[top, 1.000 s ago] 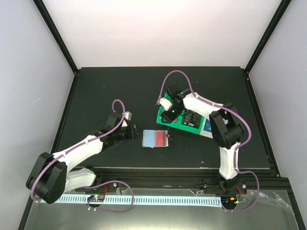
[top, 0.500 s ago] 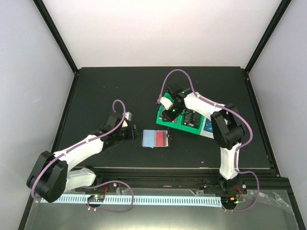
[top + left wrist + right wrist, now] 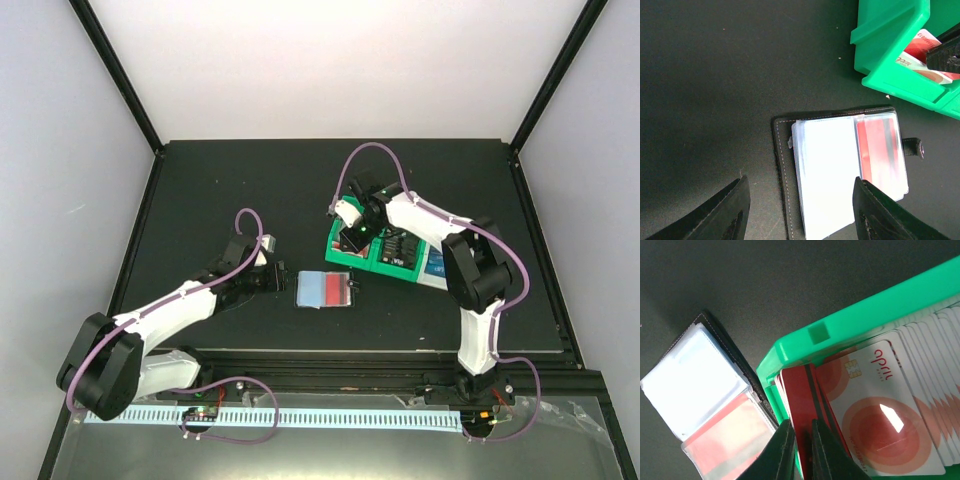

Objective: Put the credit cards into the card holder
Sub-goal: Pick up the credit card from the storage box, then move the storage box to the center of the board.

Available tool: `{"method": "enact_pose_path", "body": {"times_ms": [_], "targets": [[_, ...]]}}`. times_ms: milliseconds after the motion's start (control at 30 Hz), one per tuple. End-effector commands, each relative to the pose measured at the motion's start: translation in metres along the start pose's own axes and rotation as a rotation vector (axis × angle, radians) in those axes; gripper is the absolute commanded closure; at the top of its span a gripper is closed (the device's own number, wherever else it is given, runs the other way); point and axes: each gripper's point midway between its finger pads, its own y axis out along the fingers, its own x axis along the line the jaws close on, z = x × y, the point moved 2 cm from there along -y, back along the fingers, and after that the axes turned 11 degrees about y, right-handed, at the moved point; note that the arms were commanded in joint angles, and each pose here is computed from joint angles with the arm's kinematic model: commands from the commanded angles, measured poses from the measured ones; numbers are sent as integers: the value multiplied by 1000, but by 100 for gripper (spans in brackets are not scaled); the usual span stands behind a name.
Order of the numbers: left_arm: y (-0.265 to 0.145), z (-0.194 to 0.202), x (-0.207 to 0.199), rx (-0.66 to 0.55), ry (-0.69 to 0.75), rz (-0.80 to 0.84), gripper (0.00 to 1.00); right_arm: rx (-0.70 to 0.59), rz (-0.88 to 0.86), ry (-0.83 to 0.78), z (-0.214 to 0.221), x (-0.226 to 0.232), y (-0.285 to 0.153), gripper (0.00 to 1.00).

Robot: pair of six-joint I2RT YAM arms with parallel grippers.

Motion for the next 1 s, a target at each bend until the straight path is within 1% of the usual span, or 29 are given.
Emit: {"method": "enact_pose_path", "body": {"times_ms": [0, 167, 300, 500, 600, 800, 967], "targets": [[-2, -7, -2, -10, 10, 7, 42, -39, -33, -14, -6, 11, -18, 88], [-4, -8, -3, -16, 11, 9, 42, -54, -18, -13, -9, 11, -22, 93], [-6, -9, -4, -22, 13, 10, 42, -93, 38, -15, -16, 5, -31, 99], [-8, -10, -5, -28, 16, 14, 41, -242, 205, 27, -38, -9, -64, 99], [-10, -10, -6, -35, 18, 21, 41, -302, 208, 35, -39, -3, -84, 99], [-13, -10, -11, -42, 22, 54, 40, -394, 102, 81, -12, 27, -108, 99], [-13, -4, -15, -30, 20, 87, 40, -393, 45, 171, 30, 44, -100, 99]]}}
